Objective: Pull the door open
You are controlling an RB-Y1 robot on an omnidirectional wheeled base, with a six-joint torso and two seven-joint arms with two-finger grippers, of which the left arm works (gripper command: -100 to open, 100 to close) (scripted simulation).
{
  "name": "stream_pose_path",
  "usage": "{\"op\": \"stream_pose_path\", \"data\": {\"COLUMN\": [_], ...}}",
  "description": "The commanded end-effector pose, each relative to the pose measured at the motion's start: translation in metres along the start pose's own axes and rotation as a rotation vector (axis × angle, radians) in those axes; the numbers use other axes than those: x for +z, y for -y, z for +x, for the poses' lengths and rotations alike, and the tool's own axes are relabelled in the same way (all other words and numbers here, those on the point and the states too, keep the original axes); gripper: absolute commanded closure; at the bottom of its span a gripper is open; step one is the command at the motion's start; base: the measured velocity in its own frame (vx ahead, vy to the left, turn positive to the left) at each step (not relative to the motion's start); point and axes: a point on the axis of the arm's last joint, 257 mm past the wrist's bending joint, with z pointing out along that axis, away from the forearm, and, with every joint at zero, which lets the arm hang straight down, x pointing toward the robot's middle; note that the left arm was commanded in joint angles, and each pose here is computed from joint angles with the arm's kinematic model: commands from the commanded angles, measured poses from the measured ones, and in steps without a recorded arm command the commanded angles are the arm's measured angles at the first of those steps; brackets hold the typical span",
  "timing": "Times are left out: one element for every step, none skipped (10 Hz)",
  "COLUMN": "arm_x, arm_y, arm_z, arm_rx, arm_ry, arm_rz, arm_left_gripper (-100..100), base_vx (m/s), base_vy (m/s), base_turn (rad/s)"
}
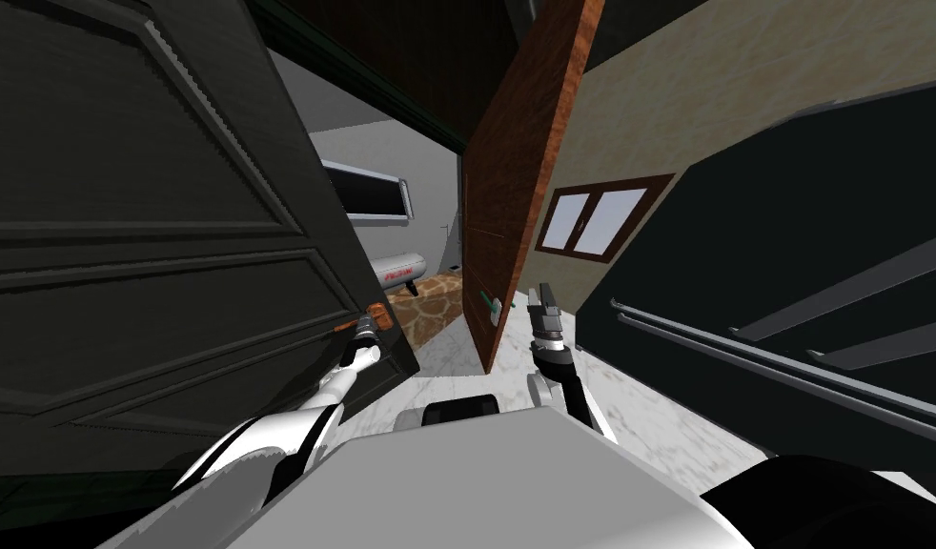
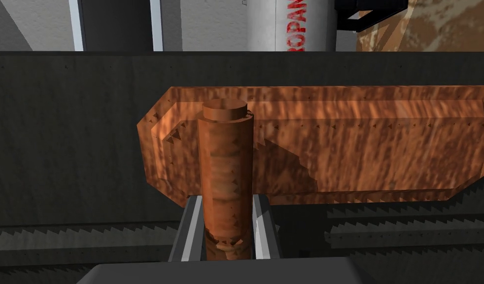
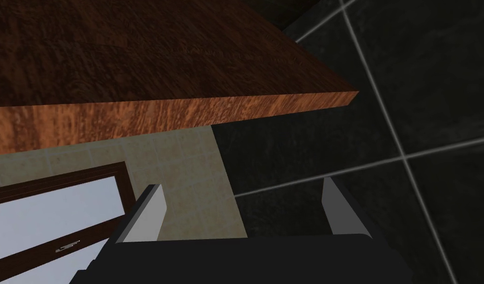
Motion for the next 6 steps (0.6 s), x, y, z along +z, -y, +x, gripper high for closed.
{"op": "stream_pose_path", "data": {"arm_x": [-0.0002, -0.0003, -0.0005, -0.0008, -0.0011, -0.0016], "arm_y": [0.001, 0.001, 0.001, 0.001, 0.002, 0.002], "arm_z": [0.003, 0.004, 0.006, 0.009, 0.011, 0.015], "arm_rx": [0.001, 0.001, 0.001, 0.002, 0.002, 0.003], "arm_ry": [-0.015, -0.019, -0.028, -0.038, -0.048, -0.064], "arm_rz": [0.002, 0.002, 0.003, 0.003, 0.004, 0.005], "arm_left_gripper": [100, 100, 100, 100, 100, 100], "base_vx": [-0.133, -0.21, -0.203, -0.211, -0.231, -0.262], "base_vy": [0.009, 0.021, 0.019, 0.029, 0.052, 0.036], "base_turn": [-0.113, -0.094, -0.089, -0.093, -0.115, -0.149]}}
